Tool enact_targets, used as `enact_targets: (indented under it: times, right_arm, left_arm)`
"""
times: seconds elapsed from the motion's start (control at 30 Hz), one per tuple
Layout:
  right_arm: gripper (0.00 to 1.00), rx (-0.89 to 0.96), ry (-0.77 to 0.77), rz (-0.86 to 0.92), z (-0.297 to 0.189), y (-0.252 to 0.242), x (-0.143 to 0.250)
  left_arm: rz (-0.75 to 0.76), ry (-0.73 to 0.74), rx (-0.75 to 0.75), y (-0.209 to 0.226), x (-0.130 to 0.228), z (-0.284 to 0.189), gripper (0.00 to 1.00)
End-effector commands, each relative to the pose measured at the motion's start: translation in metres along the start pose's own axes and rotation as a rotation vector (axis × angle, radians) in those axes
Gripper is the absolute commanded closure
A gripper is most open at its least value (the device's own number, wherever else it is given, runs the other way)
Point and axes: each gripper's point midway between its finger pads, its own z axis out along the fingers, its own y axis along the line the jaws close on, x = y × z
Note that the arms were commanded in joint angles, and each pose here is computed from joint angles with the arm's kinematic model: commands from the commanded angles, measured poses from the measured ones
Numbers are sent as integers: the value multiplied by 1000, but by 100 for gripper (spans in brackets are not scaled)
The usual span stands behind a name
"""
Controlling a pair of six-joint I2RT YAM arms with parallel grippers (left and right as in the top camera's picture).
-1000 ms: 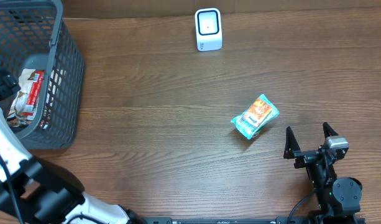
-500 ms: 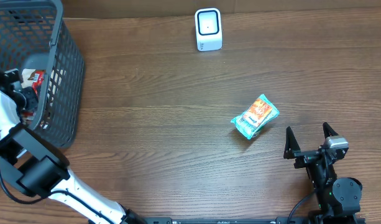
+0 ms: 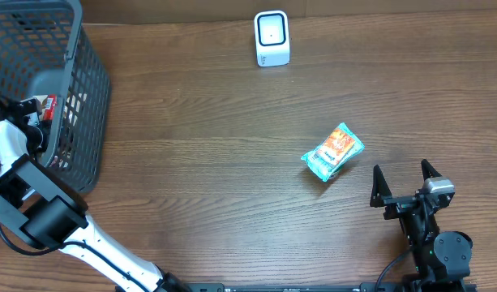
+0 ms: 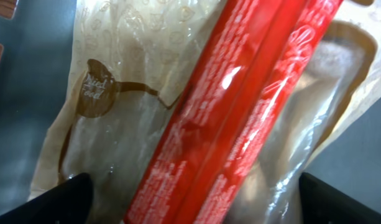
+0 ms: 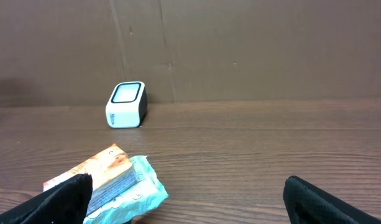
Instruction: Scan the item barcode
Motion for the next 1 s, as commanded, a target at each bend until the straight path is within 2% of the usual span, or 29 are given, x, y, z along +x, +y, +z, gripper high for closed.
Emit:
enact_targets:
  times: [0.0,0.07,0.2,0.33,0.4,0.6,0.97]
  right_arm:
    - [0,4,-7,-1,0,-1,1]
    - [0,4,-7,-1,0,-1,1]
    - [0,4,-7,-1,0,-1,1]
    - [0,4,-7,-1,0,-1,1]
    - [0,4,-6,-1,0,-1,1]
    - [0,4,-7,-1,0,-1,1]
    - [0,4,-7,-1,0,-1,1]
  left_arm:
    - [12,42,30,-6,11,18,14]
    - [12,42,30,-6,12,18,24]
    - [12,43,29,-6,12,18,36]
    - [13,32,23,-5,9,14,59]
    - [15,15,16,-3,3,7,65]
    - [20,-75,-18,2,-23,-31,68]
    - [-25,-413,-131,10,-85,-186,67]
